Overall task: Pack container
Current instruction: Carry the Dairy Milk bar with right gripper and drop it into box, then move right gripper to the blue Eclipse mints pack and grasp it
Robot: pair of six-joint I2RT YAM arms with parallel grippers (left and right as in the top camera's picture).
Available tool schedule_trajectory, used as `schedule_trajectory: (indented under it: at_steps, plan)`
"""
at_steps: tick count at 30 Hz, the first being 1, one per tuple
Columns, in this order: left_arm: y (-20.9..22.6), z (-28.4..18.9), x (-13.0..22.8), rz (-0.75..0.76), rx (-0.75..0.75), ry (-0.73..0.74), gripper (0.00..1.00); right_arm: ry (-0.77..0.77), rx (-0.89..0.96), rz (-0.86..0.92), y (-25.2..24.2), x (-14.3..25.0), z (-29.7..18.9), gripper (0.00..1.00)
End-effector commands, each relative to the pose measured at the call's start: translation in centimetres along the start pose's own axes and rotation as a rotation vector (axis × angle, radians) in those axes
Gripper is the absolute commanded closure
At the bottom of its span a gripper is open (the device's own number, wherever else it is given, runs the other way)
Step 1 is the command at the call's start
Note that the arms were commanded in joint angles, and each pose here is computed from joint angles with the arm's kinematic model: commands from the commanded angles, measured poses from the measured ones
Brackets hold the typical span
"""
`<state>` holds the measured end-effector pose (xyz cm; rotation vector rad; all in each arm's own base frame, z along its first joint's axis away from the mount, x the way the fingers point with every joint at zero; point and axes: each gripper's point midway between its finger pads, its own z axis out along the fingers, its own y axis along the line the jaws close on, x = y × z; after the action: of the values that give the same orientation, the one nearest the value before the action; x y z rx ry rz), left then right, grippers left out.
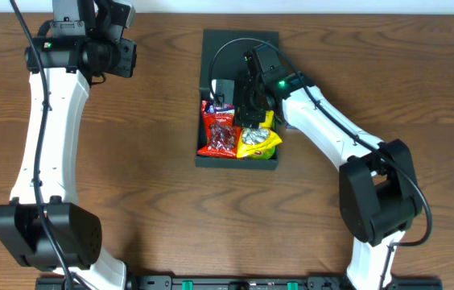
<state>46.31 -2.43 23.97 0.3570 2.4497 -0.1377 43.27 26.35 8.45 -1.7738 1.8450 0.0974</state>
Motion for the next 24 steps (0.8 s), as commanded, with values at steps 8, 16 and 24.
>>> schedule_trajectory:
  at_steps: [8, 16, 24]
  plan:
    - [-0.2, -1.8, -1.3, 0.006, -0.004, -0.048, 0.9, -0.116, 0.081, 0.243, -1.9, -3.6, -4.3, 0.01]
    - [-0.2, -1.8, -1.3, 0.006, -0.003, -0.048, 0.9, -0.116, 0.091, 0.374, -2.3, -3.3, -5.6, 0.98]
    - [-0.8, -1.8, -1.4, 0.007, 0.026, -0.053, 0.88, -0.034, 0.267, 1.155, -7.1, 5.7, -7.6, 0.99]
